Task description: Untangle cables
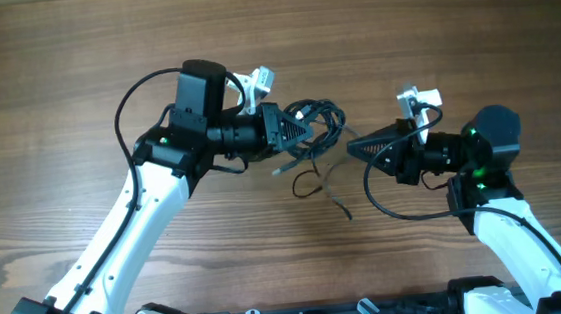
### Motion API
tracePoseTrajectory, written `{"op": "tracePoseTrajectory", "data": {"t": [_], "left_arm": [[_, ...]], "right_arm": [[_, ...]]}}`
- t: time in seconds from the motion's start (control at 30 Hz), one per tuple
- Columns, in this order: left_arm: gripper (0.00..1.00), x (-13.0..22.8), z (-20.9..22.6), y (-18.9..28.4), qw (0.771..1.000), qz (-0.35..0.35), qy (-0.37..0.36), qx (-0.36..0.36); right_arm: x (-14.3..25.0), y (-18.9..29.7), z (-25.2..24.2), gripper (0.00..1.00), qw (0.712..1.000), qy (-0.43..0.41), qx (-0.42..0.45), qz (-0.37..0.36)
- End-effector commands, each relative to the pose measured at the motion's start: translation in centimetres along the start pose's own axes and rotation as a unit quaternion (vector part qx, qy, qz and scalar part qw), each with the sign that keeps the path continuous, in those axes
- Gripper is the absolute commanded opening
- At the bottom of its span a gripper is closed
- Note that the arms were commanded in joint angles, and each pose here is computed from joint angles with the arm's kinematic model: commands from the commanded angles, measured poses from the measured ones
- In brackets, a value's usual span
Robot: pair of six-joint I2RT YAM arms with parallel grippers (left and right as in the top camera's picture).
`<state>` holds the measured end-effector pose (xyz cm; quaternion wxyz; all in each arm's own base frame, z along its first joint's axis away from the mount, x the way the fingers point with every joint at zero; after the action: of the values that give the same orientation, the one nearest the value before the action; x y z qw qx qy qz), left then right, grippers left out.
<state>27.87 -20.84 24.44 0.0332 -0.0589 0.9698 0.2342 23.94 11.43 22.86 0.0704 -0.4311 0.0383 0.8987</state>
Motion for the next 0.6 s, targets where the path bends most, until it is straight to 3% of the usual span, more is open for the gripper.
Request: {"op": "tracePoseTrajectory", "data": {"t": [0.0, 0.13, 0.4, 0.57], "left_arm": [[0.04, -1.0, 0.2, 0.6, 0.997, -0.06, -0.026, -0.041], [0.04, -1.1, 0.3, 0.5, 0.996, -0.068, -0.028, -0.051], [0.04, 1.4, -0.9, -2.3, 0.995, -0.044, -0.062, -0.071], [0.04, 3.2, -1.7, -3.6, 0.995, -0.018, -0.072, -0.066]], "right_arm": [[-0.4, 0.0, 1.7, 0.04, 0.998, -0.04, -0.042, 0.026], [-2.2, 0.0, 2.7, 0.04, 0.998, -0.053, -0.033, -0.005], [-5.8, 0.8, 0.5, 0.04, 0.981, -0.069, 0.058, -0.173], [-6.2, 1.0, -0.2, 0.04, 0.976, 0.025, 0.102, -0.19]]}}
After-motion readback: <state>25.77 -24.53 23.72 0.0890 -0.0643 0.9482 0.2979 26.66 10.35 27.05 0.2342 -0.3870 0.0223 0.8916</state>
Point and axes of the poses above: each gripper's point midway between its finger pads, its own y axis back along the fingers, its own z axis along the line the jaws close on, x = y × z, the point moved 6 cm from there along y, back along the fingers, and after that the axes turned 4 degrees about y, right-handed, at the moved point
